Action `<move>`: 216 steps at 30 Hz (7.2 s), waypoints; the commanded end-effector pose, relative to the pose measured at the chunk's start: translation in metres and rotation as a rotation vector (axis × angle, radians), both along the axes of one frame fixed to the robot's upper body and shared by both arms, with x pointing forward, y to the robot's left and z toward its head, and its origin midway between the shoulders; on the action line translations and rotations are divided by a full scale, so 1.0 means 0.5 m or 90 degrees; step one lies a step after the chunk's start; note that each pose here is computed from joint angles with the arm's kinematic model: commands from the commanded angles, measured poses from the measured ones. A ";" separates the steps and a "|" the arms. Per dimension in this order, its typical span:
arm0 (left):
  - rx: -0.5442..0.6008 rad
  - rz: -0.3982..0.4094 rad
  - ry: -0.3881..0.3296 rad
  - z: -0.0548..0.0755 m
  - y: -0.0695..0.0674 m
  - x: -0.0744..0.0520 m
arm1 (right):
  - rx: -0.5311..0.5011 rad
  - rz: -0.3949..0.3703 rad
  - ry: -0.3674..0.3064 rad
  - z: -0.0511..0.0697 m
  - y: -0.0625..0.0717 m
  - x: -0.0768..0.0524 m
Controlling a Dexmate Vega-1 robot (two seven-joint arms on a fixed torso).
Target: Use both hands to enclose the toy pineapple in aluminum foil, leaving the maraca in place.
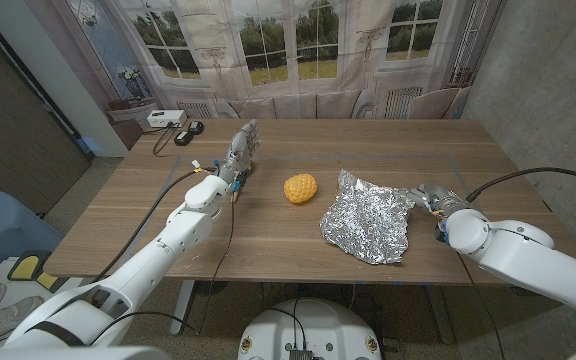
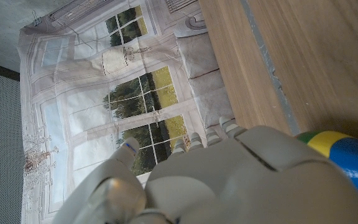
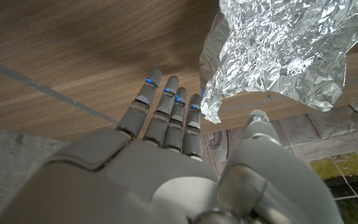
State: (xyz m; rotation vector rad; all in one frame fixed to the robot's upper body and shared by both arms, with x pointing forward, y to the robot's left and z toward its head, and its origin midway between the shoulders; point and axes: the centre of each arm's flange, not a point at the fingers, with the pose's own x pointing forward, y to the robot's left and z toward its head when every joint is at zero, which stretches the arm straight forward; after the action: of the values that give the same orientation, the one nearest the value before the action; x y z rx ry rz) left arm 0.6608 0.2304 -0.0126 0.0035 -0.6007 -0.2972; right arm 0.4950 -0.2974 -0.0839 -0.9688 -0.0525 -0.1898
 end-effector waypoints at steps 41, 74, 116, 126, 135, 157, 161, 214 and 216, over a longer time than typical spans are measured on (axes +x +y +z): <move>0.001 0.003 -0.009 -0.011 0.004 -0.033 | -0.004 0.001 -0.210 0.018 0.039 -0.051; 0.034 0.074 -0.058 -0.002 0.034 -0.073 | 0.082 0.125 -0.362 0.092 0.136 0.039; 0.295 0.160 -0.076 0.030 0.030 -0.149 | 0.086 0.141 -0.363 0.162 0.231 0.119; 0.357 0.078 -0.101 0.047 0.008 -0.150 | 0.078 0.136 -0.359 0.154 0.230 0.123; 0.419 0.103 -0.132 0.070 -0.015 -0.172 | 0.081 0.143 -0.368 0.156 0.230 0.123; 0.310 0.331 -0.164 0.061 -0.013 -0.181 | 0.077 0.151 -0.371 0.159 0.221 0.124; 0.273 0.338 -0.159 0.055 -0.010 -0.175 | 0.074 0.152 -0.357 0.156 0.218 0.124; 0.193 0.331 0.006 0.043 -0.026 -0.125 | -0.134 0.351 -0.410 0.076 0.244 0.011; 0.200 0.336 0.009 0.046 -0.026 -0.129 | -0.156 0.354 -0.398 0.079 0.251 0.016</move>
State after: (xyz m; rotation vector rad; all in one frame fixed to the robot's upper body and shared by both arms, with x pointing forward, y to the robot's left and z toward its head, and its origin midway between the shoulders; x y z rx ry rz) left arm 0.6052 0.2142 0.0076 0.4227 -0.5664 0.0828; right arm 0.4980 -0.1905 -0.0443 -0.8406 -1.0303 -0.1533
